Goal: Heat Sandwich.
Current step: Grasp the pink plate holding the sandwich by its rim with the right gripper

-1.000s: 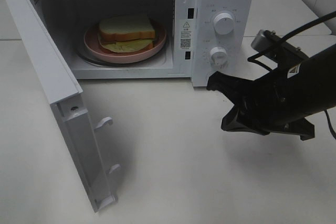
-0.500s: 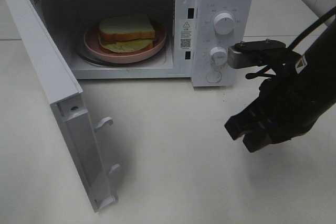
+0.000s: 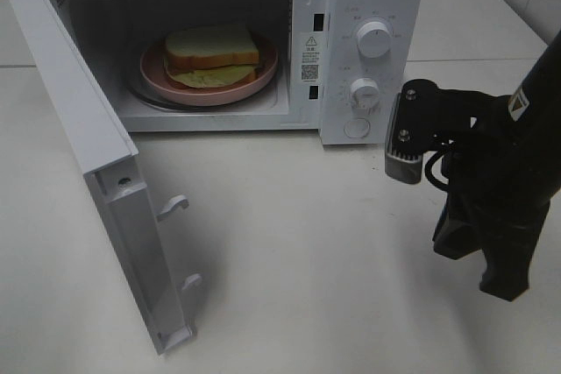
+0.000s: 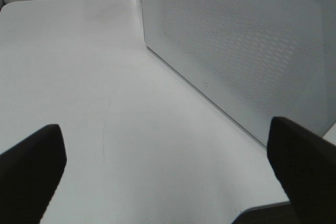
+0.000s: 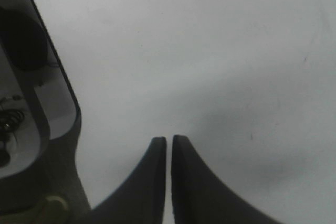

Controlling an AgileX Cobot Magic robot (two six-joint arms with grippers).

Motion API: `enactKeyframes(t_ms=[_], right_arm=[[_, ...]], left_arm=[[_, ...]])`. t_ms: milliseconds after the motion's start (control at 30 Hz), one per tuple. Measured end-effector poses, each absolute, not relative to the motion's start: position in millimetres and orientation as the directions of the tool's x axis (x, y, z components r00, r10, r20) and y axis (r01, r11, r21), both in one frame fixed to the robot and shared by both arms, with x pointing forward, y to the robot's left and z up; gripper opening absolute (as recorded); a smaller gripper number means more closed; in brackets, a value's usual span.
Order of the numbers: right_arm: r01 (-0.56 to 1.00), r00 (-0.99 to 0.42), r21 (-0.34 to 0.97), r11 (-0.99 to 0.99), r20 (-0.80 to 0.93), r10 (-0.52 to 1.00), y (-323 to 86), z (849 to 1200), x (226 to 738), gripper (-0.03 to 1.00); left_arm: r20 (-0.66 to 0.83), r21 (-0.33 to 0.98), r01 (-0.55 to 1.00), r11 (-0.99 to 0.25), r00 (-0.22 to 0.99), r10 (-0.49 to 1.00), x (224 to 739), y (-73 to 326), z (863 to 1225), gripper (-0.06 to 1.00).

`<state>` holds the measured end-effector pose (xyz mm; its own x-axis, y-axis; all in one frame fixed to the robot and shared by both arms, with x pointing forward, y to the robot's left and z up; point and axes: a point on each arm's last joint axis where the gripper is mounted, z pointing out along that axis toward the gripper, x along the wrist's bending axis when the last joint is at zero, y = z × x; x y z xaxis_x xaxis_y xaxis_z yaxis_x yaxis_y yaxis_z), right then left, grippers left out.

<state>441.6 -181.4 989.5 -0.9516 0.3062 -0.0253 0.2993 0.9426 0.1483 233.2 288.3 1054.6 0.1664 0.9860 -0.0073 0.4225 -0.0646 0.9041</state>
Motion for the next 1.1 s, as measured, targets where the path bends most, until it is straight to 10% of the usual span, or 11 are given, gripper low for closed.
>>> enactKeyframes(t_ms=[367, 767, 1100], right_arm=[[0.008, -0.996, 0.111, 0.994, -0.092, 0.018, -183.6, 989.4, 443.8, 0.21], [0.034, -0.990, 0.126, 0.991, -0.131, 0.051, -182.6, 989.9, 447.6, 0.94], [0.015, -0.986, 0.075, 0.997, -0.165, 0.027, -187.0, 990.3, 450.5, 0.99]], left_arm=[[-0.007, 0.904, 0.422, -0.065, 0.166, 0.986, 233.2, 288.3, 1054.6, 0.99], [-0.007, 0.904, 0.422, -0.065, 0.166, 0.986, 233.2, 288.3, 1054.6, 0.99], [-0.007, 0.904, 0.422, -0.065, 0.166, 0.986, 233.2, 288.3, 1054.6, 0.99]])
